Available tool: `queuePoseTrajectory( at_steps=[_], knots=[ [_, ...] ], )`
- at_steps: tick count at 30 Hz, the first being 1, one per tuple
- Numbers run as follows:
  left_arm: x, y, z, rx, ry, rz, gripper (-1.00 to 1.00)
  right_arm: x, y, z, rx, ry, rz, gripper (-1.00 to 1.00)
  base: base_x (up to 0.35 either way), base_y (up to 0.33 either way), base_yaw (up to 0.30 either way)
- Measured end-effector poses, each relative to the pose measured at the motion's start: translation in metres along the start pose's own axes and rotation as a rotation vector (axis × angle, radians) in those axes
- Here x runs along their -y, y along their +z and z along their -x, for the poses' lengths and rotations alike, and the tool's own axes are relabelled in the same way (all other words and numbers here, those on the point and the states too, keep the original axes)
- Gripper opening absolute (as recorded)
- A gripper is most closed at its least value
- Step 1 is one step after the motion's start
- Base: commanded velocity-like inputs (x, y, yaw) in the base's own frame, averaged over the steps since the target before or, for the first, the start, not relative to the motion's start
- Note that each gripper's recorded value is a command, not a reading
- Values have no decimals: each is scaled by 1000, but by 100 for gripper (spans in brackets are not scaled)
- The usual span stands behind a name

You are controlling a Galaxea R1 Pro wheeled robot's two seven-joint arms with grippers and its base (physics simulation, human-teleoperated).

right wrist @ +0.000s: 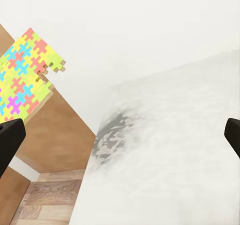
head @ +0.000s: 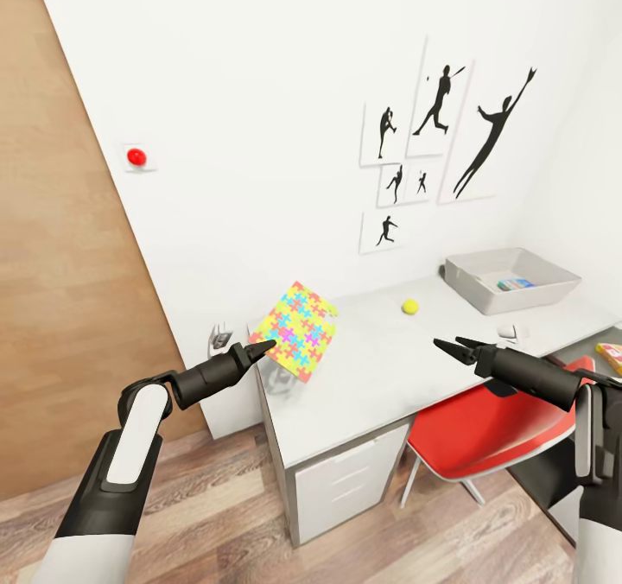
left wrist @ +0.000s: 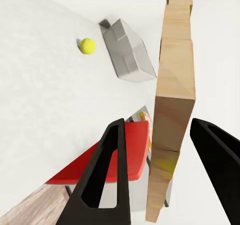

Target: Put all the toys in the child's room - the three board games (two on the bed and one on the table), the two jigsaw puzzles on the table, and the tennis ball on the table - inside the toy box on the table in the child's room.

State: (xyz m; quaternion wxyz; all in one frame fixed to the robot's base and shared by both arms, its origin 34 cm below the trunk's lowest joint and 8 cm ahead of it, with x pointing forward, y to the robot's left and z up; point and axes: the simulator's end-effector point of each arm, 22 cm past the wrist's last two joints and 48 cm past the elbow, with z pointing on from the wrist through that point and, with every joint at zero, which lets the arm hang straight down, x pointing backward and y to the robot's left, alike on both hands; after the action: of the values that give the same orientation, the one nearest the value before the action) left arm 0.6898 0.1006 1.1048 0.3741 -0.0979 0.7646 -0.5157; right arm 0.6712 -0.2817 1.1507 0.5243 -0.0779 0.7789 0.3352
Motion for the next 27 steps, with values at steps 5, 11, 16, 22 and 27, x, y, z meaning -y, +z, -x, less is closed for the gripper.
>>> queuePoseTrajectory(
  at_steps=[5,11,16,22,27],
  knots=[
    [4,-1,1,3,5,-4,-100,-2,-2,3,5,-5,1,100,0,0,0],
    [10,-3,4,9,14,-10,-100,-6,-4,7,12,-11,5,100,0,0,0],
    [14,-7,4,14,22,-16,-100,-8,-6,10,18,-16,7,100,13,0,0],
    [20,-8,1,13,21,-31,-100,-12,-8,14,26,-20,15,100,7,0,0],
    [23,-8,-1,8,20,-43,-100,-13,-9,15,29,-21,18,100,2,0,0]
  ],
)
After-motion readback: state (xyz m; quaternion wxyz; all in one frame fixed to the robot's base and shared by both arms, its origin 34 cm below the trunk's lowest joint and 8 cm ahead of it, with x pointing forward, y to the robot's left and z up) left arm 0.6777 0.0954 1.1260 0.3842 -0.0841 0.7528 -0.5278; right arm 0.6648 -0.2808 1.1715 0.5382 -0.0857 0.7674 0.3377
